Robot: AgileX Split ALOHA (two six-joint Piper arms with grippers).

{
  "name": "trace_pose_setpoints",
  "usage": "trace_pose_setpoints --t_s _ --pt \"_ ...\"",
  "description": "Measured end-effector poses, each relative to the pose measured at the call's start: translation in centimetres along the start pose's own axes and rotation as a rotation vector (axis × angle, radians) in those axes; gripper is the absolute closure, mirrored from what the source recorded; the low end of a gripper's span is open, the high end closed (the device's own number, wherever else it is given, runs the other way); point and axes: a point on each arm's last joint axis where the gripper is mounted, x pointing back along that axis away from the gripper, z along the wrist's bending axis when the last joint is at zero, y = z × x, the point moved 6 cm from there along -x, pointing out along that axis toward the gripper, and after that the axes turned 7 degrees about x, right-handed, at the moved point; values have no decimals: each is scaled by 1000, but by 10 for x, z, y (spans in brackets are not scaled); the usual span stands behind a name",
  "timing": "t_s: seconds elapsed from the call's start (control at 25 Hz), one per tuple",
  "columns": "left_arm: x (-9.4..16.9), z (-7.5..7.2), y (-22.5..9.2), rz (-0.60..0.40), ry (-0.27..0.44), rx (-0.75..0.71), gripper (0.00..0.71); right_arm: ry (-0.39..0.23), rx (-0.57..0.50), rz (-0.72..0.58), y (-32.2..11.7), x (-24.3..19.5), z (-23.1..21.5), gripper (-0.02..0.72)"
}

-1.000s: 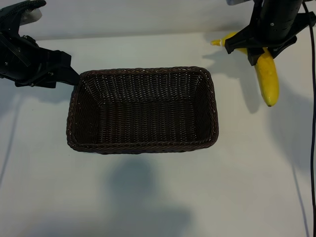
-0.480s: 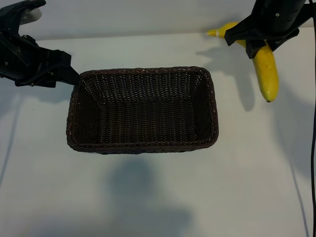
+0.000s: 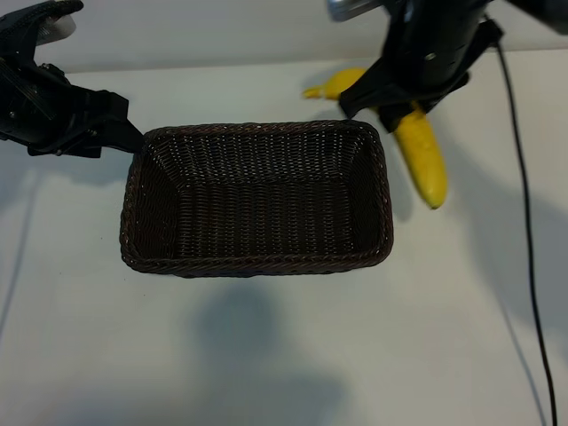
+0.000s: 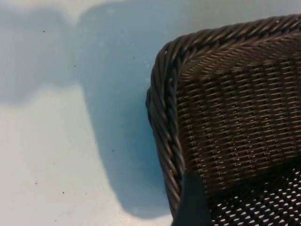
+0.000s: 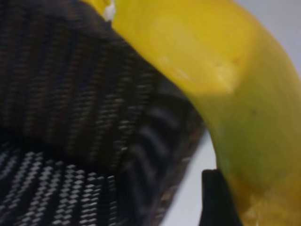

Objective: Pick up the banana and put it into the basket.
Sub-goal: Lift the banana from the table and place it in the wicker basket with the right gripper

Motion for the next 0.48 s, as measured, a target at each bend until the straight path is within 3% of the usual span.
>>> trace_pose_setpoints --t_s 0.48 --pt "0 0 0 0 0 1 124 57 184 -86 10 6 87 283"
